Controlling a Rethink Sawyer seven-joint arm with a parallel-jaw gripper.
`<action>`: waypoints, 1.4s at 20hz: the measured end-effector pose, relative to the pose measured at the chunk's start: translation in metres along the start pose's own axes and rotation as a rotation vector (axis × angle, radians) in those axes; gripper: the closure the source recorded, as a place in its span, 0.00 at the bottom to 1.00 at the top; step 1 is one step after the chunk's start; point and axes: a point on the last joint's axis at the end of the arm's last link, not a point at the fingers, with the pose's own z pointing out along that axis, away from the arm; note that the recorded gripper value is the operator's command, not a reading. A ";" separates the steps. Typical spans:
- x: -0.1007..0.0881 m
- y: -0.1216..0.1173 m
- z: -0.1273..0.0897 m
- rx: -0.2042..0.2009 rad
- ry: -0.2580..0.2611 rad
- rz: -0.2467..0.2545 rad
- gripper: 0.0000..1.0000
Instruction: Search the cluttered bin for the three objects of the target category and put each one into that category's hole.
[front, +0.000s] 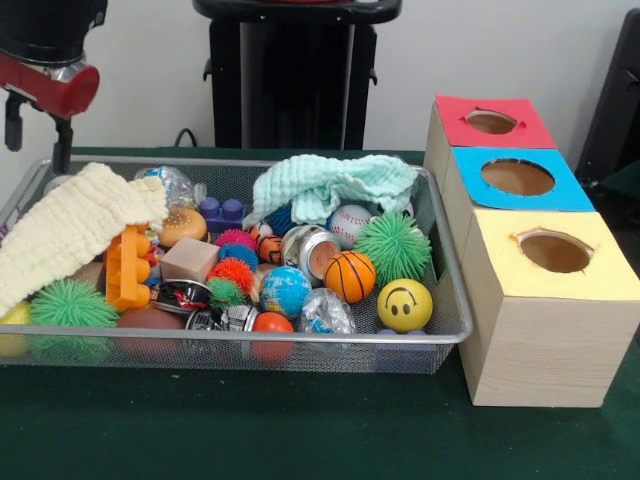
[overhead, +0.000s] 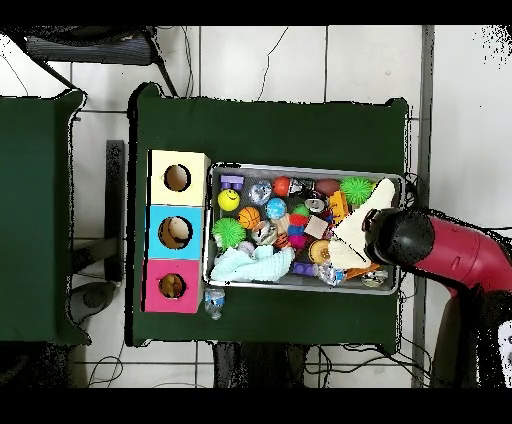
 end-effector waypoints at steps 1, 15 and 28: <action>0.002 0.003 0.001 -0.005 0.004 -0.004 0.00; 0.031 0.058 -0.012 -0.185 0.052 0.088 0.00; 0.044 0.094 0.007 -0.242 -0.072 0.104 0.00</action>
